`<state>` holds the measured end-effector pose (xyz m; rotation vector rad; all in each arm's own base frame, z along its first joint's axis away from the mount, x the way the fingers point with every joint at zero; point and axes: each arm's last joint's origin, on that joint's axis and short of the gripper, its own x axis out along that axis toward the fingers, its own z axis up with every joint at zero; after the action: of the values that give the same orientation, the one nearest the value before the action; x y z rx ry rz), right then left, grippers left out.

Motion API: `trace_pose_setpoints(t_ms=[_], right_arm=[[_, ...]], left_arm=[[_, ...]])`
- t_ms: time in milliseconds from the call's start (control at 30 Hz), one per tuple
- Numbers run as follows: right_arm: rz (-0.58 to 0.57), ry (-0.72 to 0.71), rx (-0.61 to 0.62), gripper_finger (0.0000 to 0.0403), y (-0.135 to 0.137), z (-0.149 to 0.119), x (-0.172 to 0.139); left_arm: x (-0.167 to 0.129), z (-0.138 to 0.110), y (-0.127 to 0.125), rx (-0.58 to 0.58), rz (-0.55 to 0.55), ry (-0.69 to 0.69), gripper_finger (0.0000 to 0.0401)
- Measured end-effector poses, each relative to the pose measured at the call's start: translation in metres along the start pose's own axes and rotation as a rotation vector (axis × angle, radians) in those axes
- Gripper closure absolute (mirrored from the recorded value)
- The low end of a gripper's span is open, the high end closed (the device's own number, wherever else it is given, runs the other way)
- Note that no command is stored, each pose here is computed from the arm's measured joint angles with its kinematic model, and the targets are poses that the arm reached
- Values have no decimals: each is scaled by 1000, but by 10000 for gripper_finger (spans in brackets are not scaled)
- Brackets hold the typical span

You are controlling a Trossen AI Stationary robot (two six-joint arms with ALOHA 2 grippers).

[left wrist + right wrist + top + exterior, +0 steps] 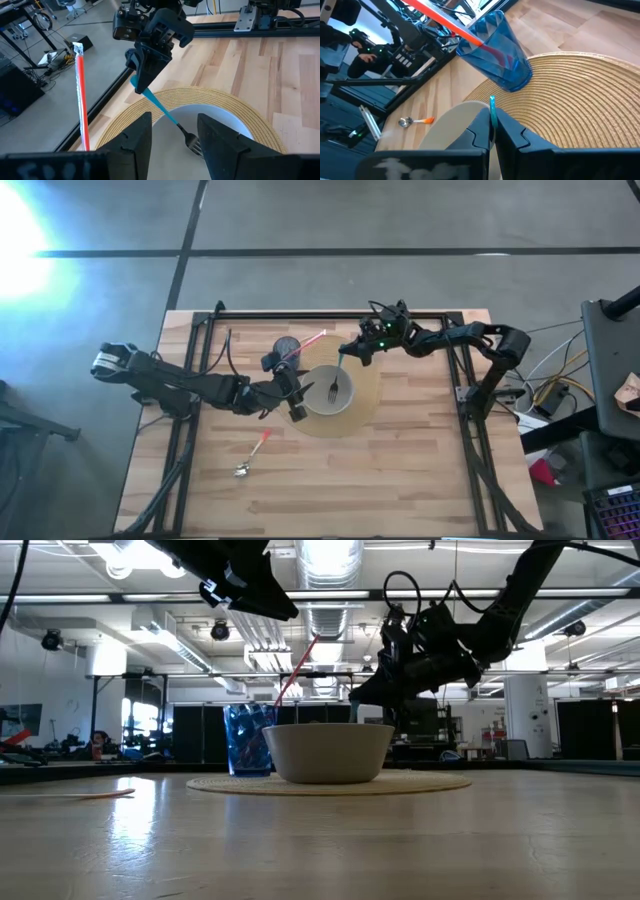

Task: Pick & Place Utensil
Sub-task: Put the blue fork into the gray bowl on the brown mat

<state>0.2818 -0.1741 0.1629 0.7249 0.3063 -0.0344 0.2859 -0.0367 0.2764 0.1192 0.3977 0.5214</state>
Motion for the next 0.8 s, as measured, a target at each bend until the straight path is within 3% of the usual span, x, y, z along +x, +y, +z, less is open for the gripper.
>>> trace_pose_setpoints(t_ms=[800], right_arm=[[-10,23,-155,382,-1,-2,0]], left_arm=[[0,0,0,0,0,0,249]])
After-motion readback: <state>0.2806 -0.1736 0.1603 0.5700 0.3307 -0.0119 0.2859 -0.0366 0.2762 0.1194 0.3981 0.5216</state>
